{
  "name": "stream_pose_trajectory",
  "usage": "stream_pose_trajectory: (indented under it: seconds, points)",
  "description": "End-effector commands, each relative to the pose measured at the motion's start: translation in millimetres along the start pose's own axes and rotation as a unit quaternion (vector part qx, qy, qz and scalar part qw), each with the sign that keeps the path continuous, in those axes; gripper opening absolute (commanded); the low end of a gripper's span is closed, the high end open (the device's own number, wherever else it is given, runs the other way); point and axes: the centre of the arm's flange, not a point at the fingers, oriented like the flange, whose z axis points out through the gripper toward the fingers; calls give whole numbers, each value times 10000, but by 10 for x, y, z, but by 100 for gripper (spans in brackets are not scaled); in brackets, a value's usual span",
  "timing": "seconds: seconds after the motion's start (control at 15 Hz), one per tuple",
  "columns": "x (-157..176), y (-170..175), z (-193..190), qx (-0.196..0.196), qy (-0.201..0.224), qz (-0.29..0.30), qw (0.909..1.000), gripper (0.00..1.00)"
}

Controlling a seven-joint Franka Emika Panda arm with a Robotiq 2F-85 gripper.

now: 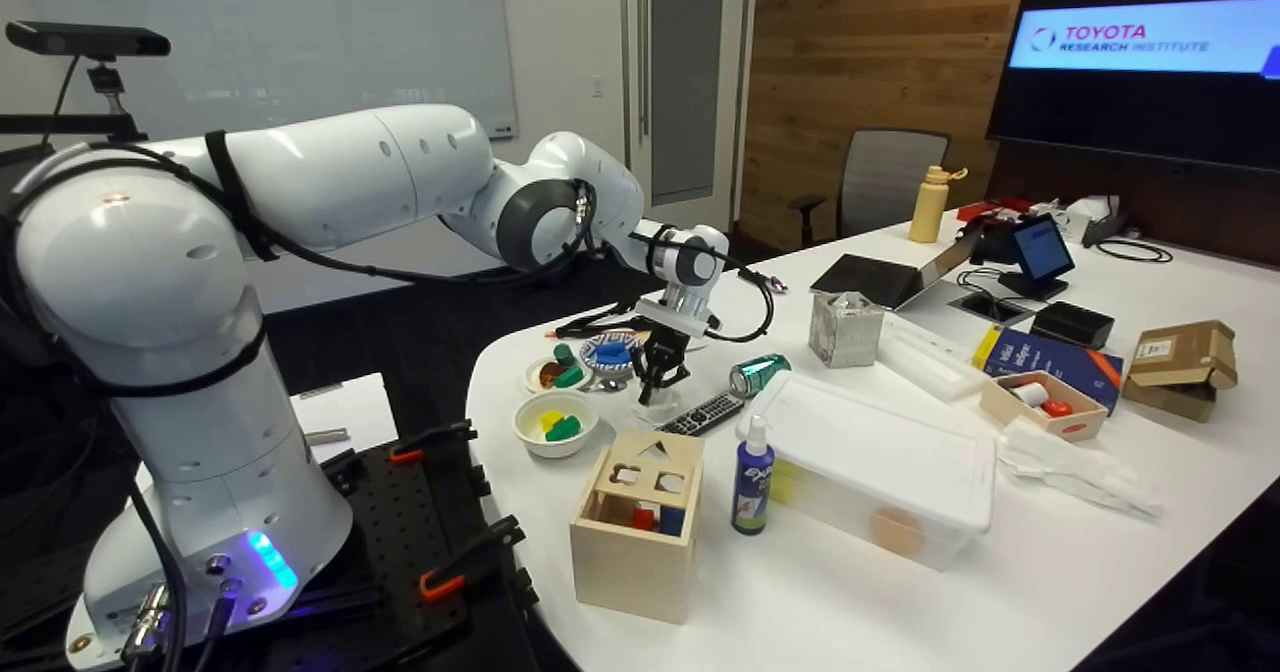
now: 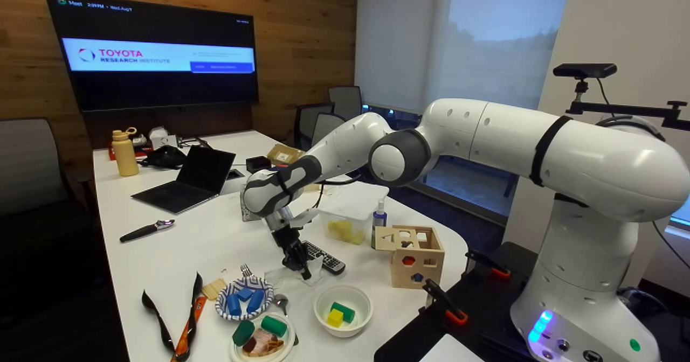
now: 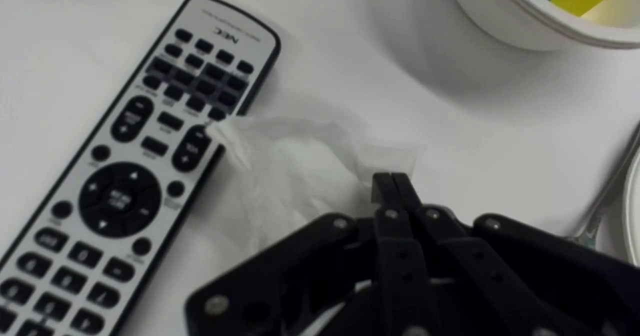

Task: Use the napkin to wipe the table

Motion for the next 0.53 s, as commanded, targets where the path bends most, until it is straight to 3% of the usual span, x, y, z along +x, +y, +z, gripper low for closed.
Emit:
stream_pose_trajectory:
  seconds: [0.0, 0.47]
  points:
    - [-127, 47, 89, 181, -160, 331, 9992, 0]
    - [194, 407, -257, -584, 66, 208, 9981, 0]
